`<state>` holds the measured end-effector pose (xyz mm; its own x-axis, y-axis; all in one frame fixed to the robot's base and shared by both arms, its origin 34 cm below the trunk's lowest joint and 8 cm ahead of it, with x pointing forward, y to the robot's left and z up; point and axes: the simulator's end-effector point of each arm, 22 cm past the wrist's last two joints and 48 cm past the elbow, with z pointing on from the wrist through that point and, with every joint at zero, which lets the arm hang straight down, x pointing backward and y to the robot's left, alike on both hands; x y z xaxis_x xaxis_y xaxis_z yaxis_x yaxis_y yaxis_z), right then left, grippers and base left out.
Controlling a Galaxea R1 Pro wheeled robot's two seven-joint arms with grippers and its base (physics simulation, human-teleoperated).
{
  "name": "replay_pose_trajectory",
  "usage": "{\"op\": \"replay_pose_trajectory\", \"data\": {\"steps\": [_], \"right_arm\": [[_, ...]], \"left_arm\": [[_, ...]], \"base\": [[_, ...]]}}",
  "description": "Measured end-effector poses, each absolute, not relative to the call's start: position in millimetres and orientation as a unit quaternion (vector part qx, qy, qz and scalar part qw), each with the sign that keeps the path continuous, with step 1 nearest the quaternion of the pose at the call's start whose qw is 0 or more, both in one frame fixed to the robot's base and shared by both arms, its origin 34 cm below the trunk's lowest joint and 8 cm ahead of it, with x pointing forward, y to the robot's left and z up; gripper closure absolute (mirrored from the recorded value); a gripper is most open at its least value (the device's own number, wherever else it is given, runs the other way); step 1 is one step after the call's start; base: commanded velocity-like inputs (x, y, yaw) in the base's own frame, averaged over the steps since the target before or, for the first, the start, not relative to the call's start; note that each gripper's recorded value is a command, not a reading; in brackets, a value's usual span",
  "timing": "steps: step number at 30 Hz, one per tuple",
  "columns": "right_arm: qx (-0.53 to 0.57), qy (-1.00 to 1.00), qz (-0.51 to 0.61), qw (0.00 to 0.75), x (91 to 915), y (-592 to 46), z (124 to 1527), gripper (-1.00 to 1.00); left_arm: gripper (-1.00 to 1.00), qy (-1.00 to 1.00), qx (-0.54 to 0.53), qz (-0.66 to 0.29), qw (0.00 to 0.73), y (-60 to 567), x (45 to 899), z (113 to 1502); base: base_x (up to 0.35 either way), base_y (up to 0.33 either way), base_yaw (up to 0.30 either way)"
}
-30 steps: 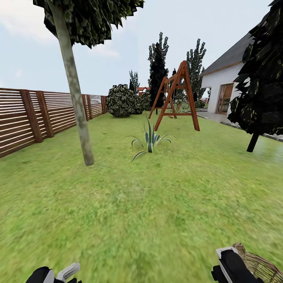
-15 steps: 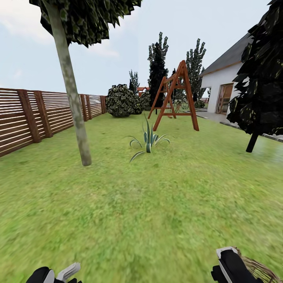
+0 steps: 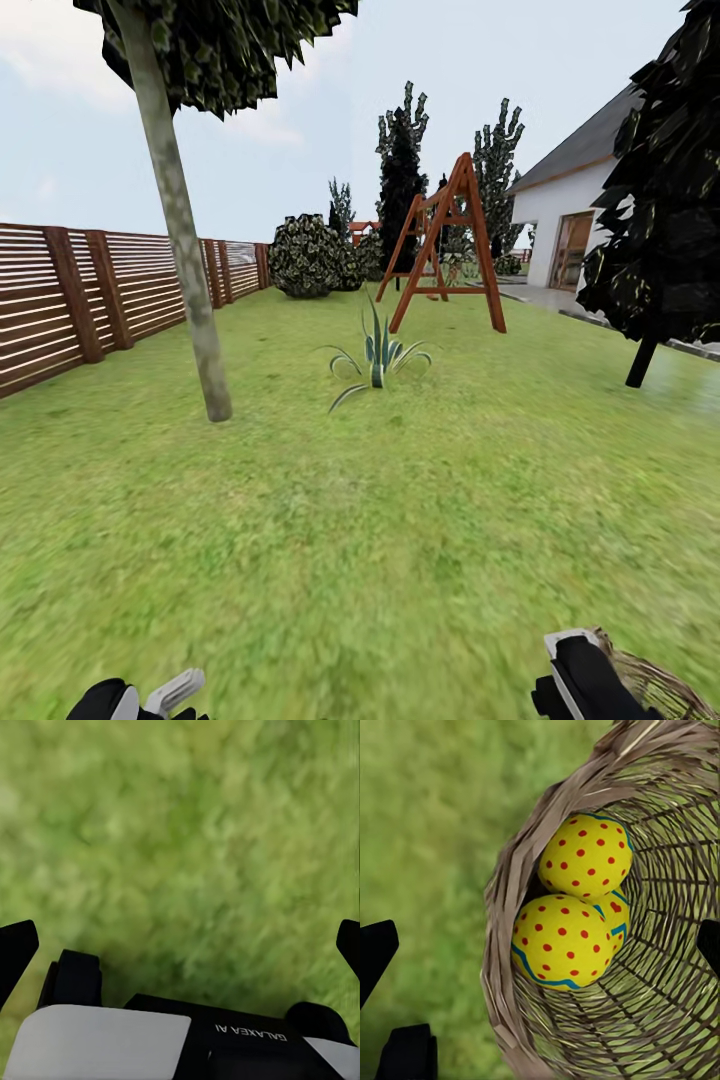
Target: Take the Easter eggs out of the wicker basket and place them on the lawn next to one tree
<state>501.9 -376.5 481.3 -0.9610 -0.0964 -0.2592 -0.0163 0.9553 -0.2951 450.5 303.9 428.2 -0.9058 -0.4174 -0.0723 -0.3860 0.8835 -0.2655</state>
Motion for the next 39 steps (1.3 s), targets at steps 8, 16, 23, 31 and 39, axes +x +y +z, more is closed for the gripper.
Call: {"op": "replay_pose_trajectory", "data": {"steps": [8, 16, 23, 31, 39], "right_arm": [[-0.029, 0.979, -0.146, 0.137, 499, -376, 465, -1.00], [-0.029, 0.979, -0.146, 0.137, 496, -376, 448, -1.00], [-0.029, 0.979, -0.146, 0.138, 492, -375, 432, -1.00], [-0.030, 0.979, -0.145, 0.138, 489, -375, 415, -1.00], [-0.028, 0.979, -0.145, 0.138, 484, -376, 398, -1.00]], "left_arm": [[-1.00, 0.968, -0.207, -0.123, 0.064, 304, 447, 411], [-1.00, 0.968, -0.207, -0.123, 0.064, 304, 444, 394], [-1.00, 0.968, -0.207, -0.124, 0.064, 304, 441, 379], [-1.00, 0.968, -0.207, -0.124, 0.064, 303, 437, 362], [-1.00, 0.968, -0.207, -0.124, 0.064, 304, 433, 344]], "base": [[0.000, 0.000, 0.000], [0.000, 0.000, 0.000], [0.000, 0.000, 0.000], [0.000, 0.000, 0.000], [0.000, 0.000, 0.000]]}}
